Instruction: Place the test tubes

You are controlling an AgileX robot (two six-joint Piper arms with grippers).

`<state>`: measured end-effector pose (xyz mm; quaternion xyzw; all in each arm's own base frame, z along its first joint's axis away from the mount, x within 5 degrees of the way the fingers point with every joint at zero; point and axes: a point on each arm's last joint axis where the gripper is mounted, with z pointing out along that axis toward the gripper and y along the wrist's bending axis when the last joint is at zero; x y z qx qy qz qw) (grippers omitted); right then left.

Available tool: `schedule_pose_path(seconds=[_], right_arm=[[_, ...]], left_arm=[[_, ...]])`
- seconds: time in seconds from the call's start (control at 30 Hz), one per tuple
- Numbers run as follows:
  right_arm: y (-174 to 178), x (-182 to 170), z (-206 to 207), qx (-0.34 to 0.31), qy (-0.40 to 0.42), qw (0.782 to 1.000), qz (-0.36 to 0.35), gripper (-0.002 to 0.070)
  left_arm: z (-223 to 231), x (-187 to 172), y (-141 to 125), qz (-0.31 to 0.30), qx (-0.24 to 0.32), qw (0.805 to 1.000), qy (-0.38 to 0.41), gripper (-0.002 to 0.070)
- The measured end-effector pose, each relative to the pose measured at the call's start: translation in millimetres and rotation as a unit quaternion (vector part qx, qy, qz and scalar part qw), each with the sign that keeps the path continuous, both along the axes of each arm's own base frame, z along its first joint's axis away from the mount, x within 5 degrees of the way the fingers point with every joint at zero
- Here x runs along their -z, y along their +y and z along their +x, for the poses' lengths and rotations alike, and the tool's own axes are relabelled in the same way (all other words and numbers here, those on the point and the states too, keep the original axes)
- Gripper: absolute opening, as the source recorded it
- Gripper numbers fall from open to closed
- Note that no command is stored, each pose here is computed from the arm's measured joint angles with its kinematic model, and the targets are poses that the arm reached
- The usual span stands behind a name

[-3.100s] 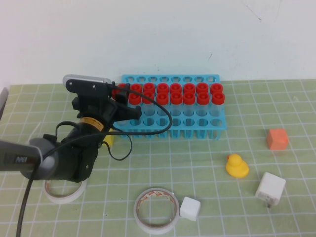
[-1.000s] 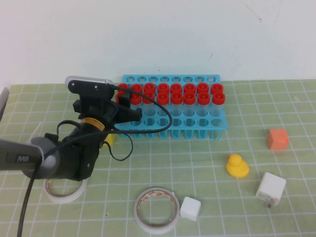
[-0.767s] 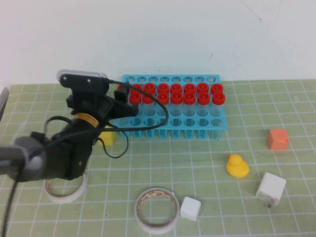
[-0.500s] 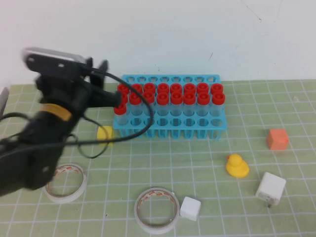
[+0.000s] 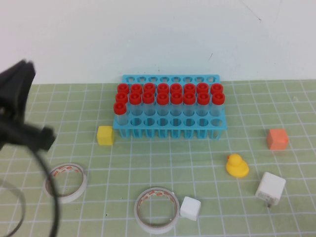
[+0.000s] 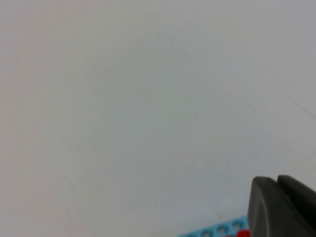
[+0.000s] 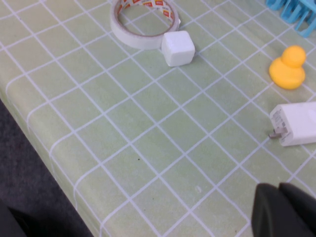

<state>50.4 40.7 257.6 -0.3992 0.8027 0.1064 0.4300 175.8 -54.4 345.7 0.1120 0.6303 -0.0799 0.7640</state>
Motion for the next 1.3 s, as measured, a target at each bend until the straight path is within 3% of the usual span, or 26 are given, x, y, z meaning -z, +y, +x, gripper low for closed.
schedule_pose_path(seconds=[0.53,0.97,1.3], right_arm=[[0.0,0.0,0.0,0.000,0.000,1.000,0.000,-0.0001],[0.0,0.0,0.0,0.000,0.000,1.000,0.000,-0.0001],[0.0,0.0,0.0,0.000,0.000,1.000,0.000,-0.0001]], left_arm=[[-95.3,12.4,25.1,0.118,0.030,0.985,0.119,0.0000],[-107.5,28.0,29.8,0.130,0.029,0.978,0.161,0.0000],[-138.2,27.2,41.5,0.117,-0.006,0.984,0.132,0.0000]])
